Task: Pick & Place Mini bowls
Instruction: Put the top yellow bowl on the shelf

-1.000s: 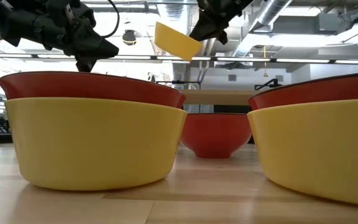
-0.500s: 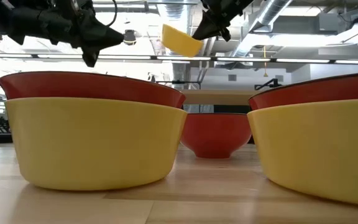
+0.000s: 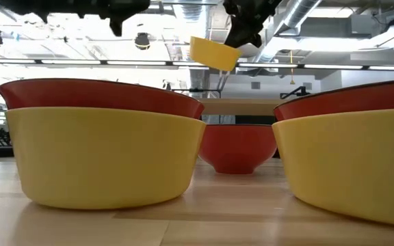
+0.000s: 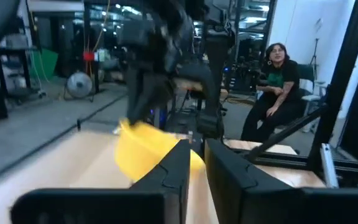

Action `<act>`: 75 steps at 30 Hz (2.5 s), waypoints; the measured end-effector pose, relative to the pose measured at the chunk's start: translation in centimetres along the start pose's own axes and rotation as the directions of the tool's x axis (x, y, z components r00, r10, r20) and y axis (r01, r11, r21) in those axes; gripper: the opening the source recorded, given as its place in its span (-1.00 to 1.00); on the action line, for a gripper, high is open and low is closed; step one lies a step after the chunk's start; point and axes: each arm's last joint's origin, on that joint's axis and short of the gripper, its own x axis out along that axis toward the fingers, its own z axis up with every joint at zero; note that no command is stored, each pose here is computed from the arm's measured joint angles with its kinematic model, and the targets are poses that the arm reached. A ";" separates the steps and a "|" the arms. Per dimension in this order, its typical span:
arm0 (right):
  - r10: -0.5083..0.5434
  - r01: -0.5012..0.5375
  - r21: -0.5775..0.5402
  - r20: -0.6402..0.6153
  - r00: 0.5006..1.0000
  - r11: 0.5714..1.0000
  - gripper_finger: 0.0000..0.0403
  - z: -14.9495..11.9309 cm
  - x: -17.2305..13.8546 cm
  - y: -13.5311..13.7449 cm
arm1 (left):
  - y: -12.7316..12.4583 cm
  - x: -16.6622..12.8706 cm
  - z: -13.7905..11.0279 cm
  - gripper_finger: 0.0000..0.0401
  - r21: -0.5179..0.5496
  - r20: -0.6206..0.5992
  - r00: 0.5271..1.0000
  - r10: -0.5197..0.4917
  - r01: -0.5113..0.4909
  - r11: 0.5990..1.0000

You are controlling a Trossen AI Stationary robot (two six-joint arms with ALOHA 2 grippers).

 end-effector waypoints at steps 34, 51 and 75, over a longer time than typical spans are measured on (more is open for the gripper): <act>0.162 -0.135 0.135 -0.214 0.963 0.982 -1.00 -2.1 -0.2 1.4 | 2.5 7.9 4.2 -0.51 -0.011 -0.356 0.923 -0.149 0.155 0.988; -0.018 0.035 0.237 -0.074 0.997 0.971 -1.00 -0.7 0.0 0.8 | 2.7 8.9 4.1 -0.51 -0.350 -0.306 0.948 -0.086 -0.028 0.936; -0.047 0.072 0.236 -0.108 0.993 0.969 -1.00 -1.1 0.0 1.7 | 3.3 11.6 0.4 -0.51 -0.594 -0.404 0.910 -0.091 -0.186 0.783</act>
